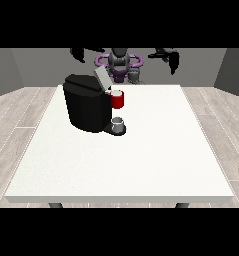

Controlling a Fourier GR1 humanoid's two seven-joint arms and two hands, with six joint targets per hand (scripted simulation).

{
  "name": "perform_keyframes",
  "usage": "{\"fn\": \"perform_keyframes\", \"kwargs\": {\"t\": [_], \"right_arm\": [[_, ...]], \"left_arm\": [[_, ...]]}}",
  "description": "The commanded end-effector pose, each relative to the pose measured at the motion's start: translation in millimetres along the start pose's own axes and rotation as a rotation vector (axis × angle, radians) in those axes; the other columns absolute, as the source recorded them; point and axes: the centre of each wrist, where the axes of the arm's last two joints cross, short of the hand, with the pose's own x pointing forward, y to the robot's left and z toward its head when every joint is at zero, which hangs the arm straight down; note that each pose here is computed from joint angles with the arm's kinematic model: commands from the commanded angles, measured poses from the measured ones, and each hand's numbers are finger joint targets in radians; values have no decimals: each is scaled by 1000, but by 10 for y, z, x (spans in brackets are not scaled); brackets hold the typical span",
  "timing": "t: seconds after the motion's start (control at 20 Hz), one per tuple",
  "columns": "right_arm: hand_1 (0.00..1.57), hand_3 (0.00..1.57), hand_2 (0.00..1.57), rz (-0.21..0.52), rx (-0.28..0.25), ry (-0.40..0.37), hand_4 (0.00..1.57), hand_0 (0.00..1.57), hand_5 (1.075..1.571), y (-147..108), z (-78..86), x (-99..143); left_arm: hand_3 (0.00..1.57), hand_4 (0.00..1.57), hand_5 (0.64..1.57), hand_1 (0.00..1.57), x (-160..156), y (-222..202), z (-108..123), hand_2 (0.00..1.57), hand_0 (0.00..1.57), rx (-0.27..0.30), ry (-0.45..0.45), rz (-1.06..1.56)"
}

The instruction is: Insert the coffee pod into the coffee machine and close the lid

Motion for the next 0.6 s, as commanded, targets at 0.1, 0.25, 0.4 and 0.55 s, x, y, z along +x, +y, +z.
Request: {"fn": "perform_keyframes", "kwargs": {"t": [0.1, 0.25, 0.4, 0.55], "right_arm": [[0, 0, 0, -44, -26, -5, 0, 0, 1571, -166, -170, -18], [0, 0, 0, -29, -7, 3, 0, 0, 1571, -99, -305, 42], [0, 0, 0, -11, -7, 5, 0, 0, 1571, 25, -289, -99], [0, 0, 0, -17, 19, -15, 0, 0, 1571, 143, -404, 10]], "left_arm": [[0, 0, 1571, 0, 123, -40, 114, 0, 0, 12, -53, 18], [0, 0, 1571, 0, 247, -105, 152, 0, 0, 18, -35, 47], [0, 0, 1571, 0, 178, -94, 333, 0, 0, 22, -52, 38], [0, 0, 1571, 0, 351, 44, 317, 0, 0, 53, -62, -29]]}}
